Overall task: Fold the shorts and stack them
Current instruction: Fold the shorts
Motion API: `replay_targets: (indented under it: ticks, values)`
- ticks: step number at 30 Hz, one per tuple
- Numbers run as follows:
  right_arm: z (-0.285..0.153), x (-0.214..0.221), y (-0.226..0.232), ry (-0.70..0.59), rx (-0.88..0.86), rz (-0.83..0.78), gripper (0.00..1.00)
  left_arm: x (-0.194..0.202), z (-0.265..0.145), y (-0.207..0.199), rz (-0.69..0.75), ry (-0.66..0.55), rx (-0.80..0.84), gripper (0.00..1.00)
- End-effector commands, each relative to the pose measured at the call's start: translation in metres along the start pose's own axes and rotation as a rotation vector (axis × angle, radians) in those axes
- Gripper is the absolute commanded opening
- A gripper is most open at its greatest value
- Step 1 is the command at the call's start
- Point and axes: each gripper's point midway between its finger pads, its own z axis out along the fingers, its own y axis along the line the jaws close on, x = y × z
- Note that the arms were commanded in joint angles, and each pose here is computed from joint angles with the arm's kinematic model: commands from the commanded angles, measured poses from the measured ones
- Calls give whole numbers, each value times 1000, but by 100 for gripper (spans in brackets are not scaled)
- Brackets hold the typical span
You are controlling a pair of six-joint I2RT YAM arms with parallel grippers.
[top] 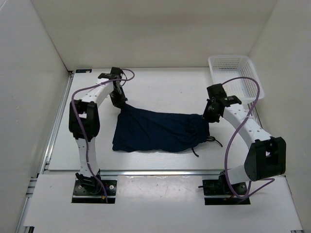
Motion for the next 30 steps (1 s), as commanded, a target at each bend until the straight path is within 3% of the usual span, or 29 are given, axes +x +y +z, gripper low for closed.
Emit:
replay_targets:
  ticks: [1, 5, 11, 12, 14, 16, 17, 20, 21, 25, 26, 28, 30]
  values:
    - [-25, -28, 3, -103, -9, -8, 1, -30, -79, -3, -34, -190, 88, 10]
    - [-12, -42, 8, -94, 23, -20, 1, -46, -65, -8, -32, -184, 89, 10]
    - [35, -71, 18, -79, 95, -28, 4, -57, -7, -10, -30, -94, 45, 10]
    - [41, -71, 19, -68, 101, -30, 23, -54, -3, -9, -30, -62, 28, 31]
    - [28, -80, 22, -104, 80, -32, 44, -54, -7, -6, -31, -70, 13, 45]
    - [13, -87, 23, -146, 67, -24, 65, -54, -28, 0, -32, -111, 1, 80]
    - [-1, -93, 22, -185, 55, -25, 66, -55, -38, 3, -34, -134, -4, 88]
    - [-23, -94, 16, -231, 49, -16, 66, -50, -74, 5, -40, -200, 14, 91]
    - [-26, -93, 15, -236, 46, -15, 63, -47, -80, 9, -55, -208, 7, 91]
    - [-21, -75, 22, -203, 14, -32, 9, -8, -87, 1, -54, -214, 37, 84]
    - [-13, -70, 31, -181, -1, -49, 3, 7, -72, 10, -72, -175, 13, 80]
    - [5, -59, 45, -117, -37, -71, 0, 17, -52, 8, -69, -134, 32, 58]
    - [25, -53, 48, -84, -41, -76, 0, 30, -33, 13, -66, -75, 4, 27]
